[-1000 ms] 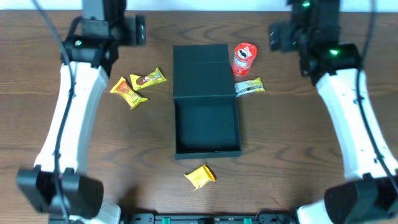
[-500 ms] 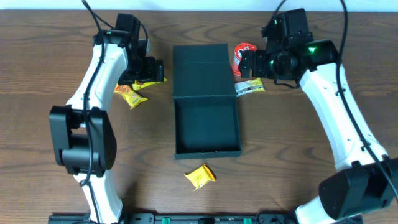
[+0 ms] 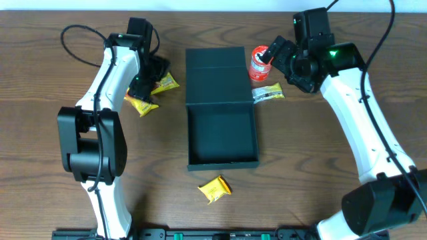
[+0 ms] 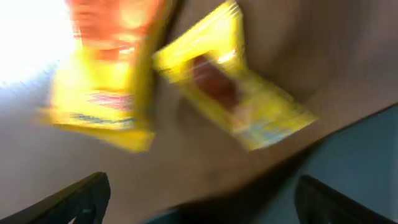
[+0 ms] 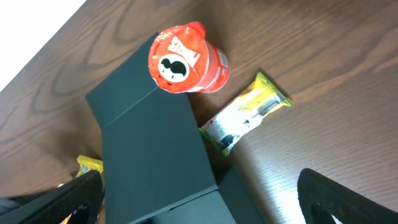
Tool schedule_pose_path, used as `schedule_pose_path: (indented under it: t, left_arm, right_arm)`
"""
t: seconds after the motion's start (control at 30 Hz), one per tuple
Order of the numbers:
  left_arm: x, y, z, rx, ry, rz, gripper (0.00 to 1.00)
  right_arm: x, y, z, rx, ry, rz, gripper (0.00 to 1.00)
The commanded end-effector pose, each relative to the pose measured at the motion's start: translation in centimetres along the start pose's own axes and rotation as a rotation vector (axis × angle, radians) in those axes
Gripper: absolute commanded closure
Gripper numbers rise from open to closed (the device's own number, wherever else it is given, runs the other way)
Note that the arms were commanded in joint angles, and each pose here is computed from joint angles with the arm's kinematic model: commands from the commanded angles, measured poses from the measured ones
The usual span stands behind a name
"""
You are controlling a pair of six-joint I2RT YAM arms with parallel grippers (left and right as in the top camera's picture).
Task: Pack container
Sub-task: 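Reach the left gripper to the two yellow candy packets and grasp one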
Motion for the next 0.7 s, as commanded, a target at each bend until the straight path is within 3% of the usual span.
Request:
schedule_pose_path:
  t: [0.0,0.1,0.3,0.57,0.67]
  left_arm:
    - [0.6,-1.8,-0.3,-0.082,-0.032,0.281,0.05]
    - [1.5,-2.8,-0.2,-0.142,-0.083,0.386,0.05]
    - [1.2,-2.5,-0.8,-0.122,-0.062,0.536,0.04]
    - [0.8,-1.1,-3.9,-0.012,-0.032,0.573,0.04]
    - [0.7,-0.8,-5.1,0.016,-0.027,0.578,0.0]
  right_arm:
    - [-0.3,-0.2,-0.3,-0.034,0.005,-0.017,0.01]
    - [-0.7,-0.7,-0.3,-0.058,0.023,-0.016,0.01]
    - [-1.0,-1.0,-0.6,-0.073,0.033,-0.006,0.01]
    - [-1.4,-1.4,-0.6,-0.091,0.051,-0.005,0.01]
    - [-1.7,-1.8,-0.5,-0.111,0.069,-0.005,0.01]
Point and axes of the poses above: each gripper's point midway between its finger pads, its own z axis back along the fingers, its own y axis along the line the jaws close on, x = y × z, the point moved 5 cm from there along z, back along the fingers, and after that the axes turned 2 degrees about z, right-handed, at the moved point
